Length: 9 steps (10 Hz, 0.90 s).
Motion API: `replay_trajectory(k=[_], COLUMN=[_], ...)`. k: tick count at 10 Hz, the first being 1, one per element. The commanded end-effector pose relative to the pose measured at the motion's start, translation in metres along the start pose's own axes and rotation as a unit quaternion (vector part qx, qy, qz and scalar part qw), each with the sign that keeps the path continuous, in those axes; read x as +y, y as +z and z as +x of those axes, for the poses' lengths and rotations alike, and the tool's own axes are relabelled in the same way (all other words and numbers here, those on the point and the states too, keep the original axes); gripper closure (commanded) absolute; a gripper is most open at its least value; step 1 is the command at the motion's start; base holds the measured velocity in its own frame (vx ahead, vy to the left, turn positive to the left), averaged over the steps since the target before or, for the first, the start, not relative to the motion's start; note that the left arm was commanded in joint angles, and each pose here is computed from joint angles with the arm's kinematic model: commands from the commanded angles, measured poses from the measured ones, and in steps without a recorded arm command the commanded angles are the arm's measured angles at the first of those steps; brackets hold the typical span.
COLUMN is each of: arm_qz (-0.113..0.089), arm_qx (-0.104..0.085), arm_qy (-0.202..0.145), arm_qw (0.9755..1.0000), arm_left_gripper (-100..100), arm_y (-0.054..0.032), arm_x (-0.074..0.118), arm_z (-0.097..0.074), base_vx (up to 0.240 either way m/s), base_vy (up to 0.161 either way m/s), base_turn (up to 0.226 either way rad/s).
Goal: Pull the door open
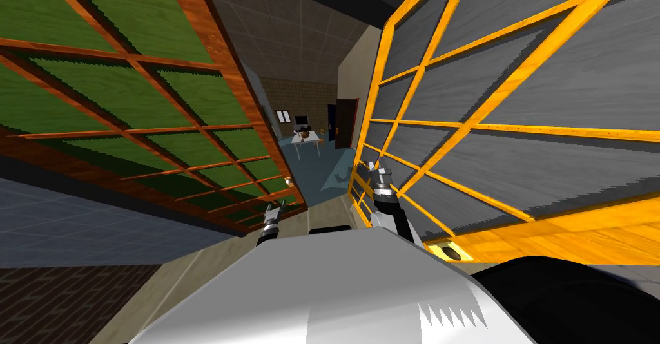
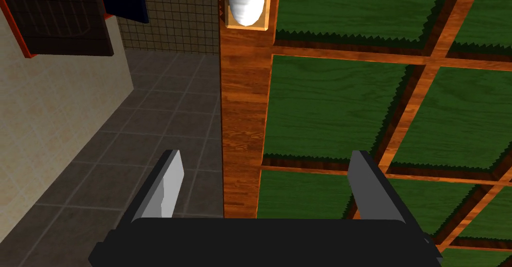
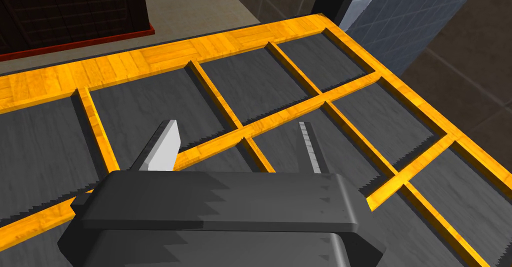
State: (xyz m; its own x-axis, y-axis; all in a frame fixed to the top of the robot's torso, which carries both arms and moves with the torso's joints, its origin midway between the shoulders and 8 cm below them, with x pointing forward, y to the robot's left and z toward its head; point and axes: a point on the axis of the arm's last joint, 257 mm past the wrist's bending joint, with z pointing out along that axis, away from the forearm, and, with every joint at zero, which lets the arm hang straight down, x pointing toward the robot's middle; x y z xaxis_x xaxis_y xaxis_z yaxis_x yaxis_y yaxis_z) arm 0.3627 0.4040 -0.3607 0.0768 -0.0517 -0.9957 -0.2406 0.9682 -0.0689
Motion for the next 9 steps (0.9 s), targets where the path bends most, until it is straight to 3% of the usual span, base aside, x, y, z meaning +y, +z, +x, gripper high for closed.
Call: replay_trajectory(k=[1, 6, 7, 9], arm_qz=[-0.004, -0.014, -0.013, -0.015], arm_qx=[0.008, 0.031, 0.028, 0.026], arm_qy=[0.013, 0.035, 0.031, 0.048], arm_qw=[0.9999, 0.9988, 0.9990, 0.9984], arm_left_gripper=[-100, -100, -100, -100], arm_y=[-0.0061, -0.0207, -0.0192, -0.0177], arm_x=[-0.001, -0.008, -0.006, 0.017], arm_z=[0.011, 0.037, 0.034, 0.028], base_vx=[0.139, 0.138, 0.062, 0.121], base_vy=[0.019, 0.023, -0.001, 0.017], base_turn=[-0.022, -0.023, -0.002, -0.064])
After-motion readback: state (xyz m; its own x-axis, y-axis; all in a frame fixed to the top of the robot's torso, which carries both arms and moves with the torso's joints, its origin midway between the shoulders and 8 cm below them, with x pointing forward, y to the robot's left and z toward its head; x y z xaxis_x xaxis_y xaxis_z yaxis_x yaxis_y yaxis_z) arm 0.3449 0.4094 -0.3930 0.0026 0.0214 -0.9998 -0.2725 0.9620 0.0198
